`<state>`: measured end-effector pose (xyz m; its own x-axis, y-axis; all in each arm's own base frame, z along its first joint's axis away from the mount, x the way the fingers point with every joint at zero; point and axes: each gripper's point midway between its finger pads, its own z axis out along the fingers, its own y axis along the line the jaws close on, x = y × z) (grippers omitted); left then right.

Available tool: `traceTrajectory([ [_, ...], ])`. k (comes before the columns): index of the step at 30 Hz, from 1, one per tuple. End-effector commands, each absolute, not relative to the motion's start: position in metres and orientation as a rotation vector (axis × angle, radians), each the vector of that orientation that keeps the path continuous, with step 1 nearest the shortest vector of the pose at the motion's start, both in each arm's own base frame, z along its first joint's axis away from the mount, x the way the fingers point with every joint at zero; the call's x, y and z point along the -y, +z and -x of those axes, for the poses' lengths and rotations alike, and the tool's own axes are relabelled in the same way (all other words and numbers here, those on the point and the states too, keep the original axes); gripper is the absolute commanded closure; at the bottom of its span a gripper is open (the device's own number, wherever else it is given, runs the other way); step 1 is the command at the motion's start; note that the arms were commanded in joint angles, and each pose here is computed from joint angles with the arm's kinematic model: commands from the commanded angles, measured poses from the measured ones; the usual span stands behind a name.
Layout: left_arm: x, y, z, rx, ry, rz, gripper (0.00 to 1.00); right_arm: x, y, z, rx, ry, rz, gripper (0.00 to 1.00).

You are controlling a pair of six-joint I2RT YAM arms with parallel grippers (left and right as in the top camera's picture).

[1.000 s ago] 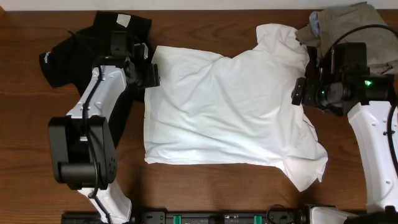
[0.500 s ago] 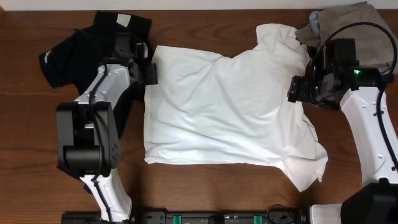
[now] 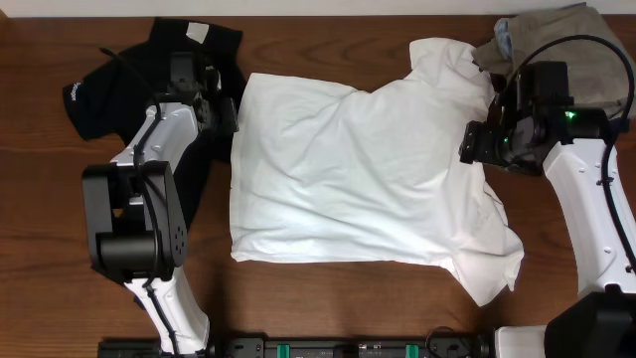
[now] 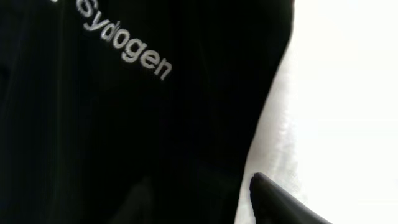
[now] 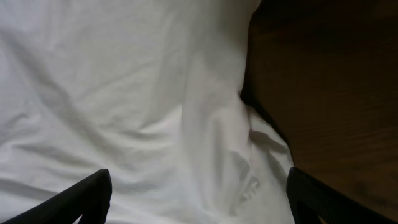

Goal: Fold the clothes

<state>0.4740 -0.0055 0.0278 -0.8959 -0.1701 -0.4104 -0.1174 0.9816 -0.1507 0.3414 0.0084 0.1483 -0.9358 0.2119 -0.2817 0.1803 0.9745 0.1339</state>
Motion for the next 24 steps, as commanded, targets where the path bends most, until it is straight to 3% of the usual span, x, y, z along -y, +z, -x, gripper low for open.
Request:
traceTrajectory([
  [1, 0.002, 0.007, -0.474, -2.731, -0.147, 0.218, 0.66, -0.013, 0.152, -0.345, -2.819, 0.164, -0.249, 0.12],
  [9, -0.021, -0.008, -0.473, -2.746, -0.1, 0.286, 0.81, -0.013, 0.151, -0.343, -2.825, 0.163, -0.25, 0.13],
  [24, -0.153, -0.004, -0.479, -2.57, 0.155, 0.601, 0.81, -0.013, 0.151, -0.343, -2.828, 0.163, -0.251, 0.13],
])
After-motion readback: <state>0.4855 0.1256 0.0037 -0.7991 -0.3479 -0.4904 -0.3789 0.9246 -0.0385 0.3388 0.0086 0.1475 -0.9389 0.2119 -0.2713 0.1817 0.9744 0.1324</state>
